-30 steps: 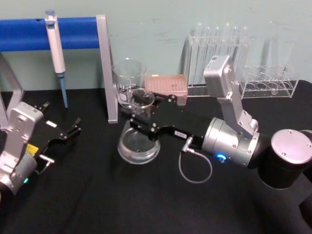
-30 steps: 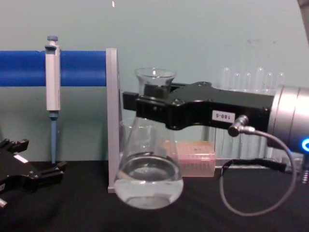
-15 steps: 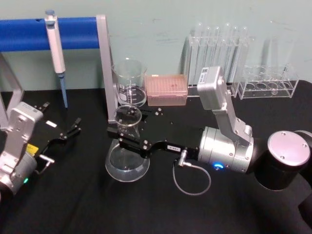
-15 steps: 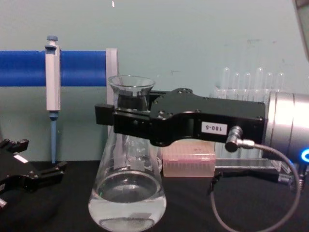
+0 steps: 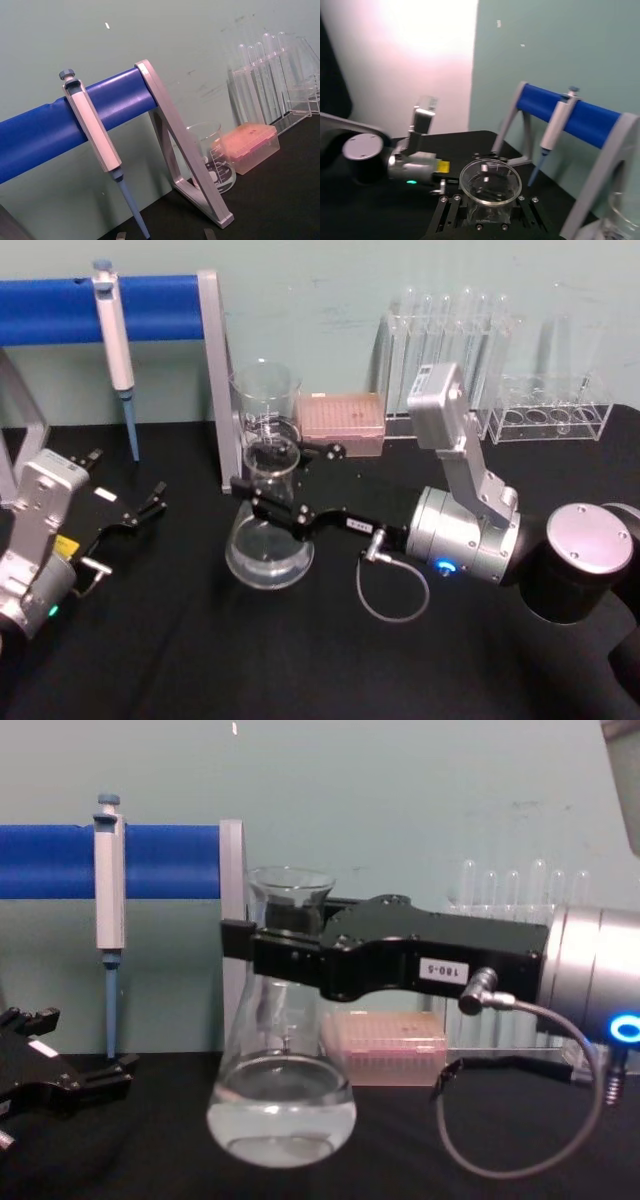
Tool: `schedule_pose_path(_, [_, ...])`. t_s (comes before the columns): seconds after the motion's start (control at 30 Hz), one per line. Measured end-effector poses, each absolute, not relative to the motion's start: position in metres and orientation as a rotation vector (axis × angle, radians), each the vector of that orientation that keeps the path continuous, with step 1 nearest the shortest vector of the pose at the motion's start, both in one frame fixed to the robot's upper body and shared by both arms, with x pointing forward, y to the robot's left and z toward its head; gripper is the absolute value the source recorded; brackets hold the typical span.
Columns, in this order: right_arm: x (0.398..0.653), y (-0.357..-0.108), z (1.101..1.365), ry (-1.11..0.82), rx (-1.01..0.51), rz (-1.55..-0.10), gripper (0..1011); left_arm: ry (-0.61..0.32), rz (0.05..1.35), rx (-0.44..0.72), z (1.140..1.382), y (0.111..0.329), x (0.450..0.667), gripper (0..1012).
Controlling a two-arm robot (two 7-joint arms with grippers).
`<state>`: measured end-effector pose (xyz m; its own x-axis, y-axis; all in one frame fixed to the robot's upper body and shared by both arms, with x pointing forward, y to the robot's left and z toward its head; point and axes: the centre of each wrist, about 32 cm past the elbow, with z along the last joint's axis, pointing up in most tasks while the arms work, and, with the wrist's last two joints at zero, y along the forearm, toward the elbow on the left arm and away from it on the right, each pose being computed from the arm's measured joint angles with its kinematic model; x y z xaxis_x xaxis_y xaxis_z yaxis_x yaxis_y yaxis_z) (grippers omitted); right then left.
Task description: Grasp the erlenmeyer flask with one hand, shake it three times, then place it back.
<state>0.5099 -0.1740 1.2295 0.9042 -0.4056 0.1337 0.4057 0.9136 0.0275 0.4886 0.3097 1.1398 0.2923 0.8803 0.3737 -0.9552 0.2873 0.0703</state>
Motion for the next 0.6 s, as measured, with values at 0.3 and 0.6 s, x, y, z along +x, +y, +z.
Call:
schedule_pose_path(0.3, [0.517,-0.179,1.229,-0.148,0.005,-0.596,449,-0.285,1.248,0.304,1.14,0.31,0.489,1001])
schedule_pose_path(0.6, [0.521,-0.19,1.226,-0.15,-0.004,-0.775,449,-0.285,1.248,0.304,1.14,0.31,0.489,1001])
